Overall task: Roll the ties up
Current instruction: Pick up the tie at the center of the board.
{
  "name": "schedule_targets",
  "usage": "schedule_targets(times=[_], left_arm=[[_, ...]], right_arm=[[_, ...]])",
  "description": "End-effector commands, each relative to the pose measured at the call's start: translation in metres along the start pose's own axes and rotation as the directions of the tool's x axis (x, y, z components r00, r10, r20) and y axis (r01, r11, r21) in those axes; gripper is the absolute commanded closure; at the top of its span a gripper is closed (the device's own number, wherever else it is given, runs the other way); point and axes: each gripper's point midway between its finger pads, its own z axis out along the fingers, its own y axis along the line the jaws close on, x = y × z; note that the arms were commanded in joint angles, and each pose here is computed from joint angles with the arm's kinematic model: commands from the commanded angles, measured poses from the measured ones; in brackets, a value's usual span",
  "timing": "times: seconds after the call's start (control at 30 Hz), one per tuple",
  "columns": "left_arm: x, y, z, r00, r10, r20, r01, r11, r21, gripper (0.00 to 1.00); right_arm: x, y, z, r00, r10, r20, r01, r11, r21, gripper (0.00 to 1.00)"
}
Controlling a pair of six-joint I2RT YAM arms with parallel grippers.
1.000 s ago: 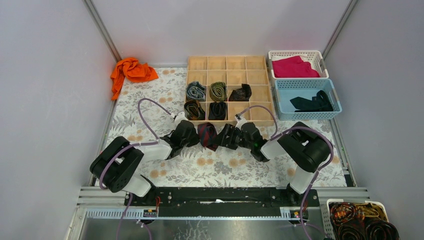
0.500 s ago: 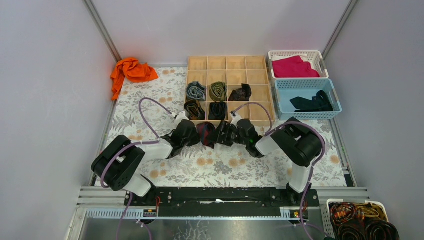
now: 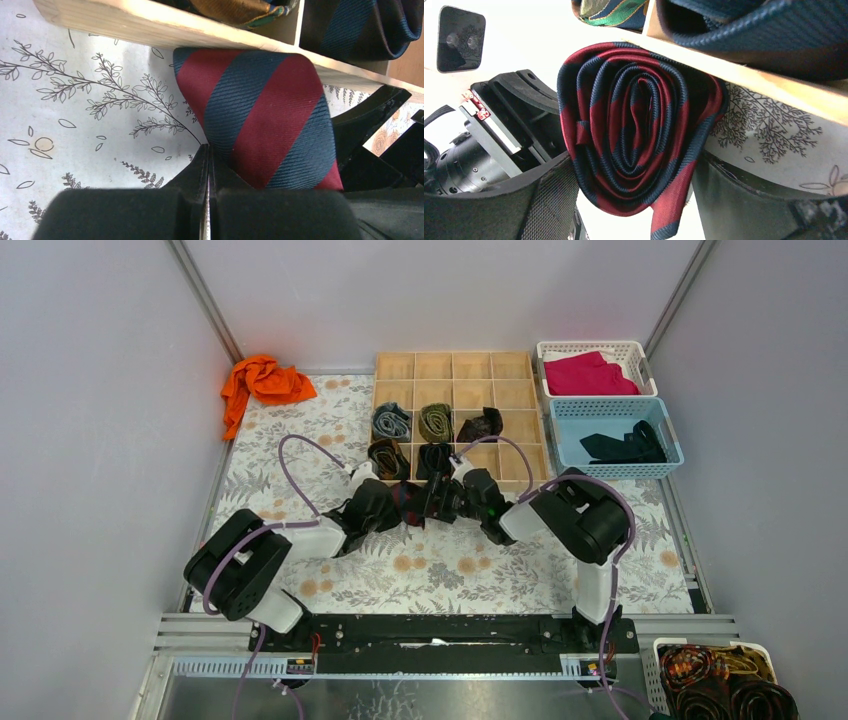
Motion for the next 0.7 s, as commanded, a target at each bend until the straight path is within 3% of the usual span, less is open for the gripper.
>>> schedule_targets(times=[0.0,0.27,0.5,0.67], left_arm=[[0.01,0.011,0.004,0.999,0.042,-0.028,-0.043,0.999,-0.031,1.0],[0.012,0.015,0.005,0.998,0.049,-0.03,-0.05,0.998,-0.037,1.0],[0.013,0.017,0.004,0.998,0.055,-0.029,-0.056,0.998,-0.037,1.0],[0.014,0.017,0.002,0.998,0.058,-0.031,-0.059,0.998,-0.034,1.0]], right_arm=[[0.017,-0.04,0.008,0.998,0.003,-0.06,0.005,0.99,0.141,0.18],[0.022,-0.051,0.019,0.996,0.01,-0.083,0.003,0.988,0.153,0.31],[0.021,-0.053,0.021,0.998,0.01,-0.058,-0.001,0.989,0.146,0.51],[0.02,-0.05,0.022,0.998,-0.019,-0.055,0.027,0.989,0.144,0.71]])
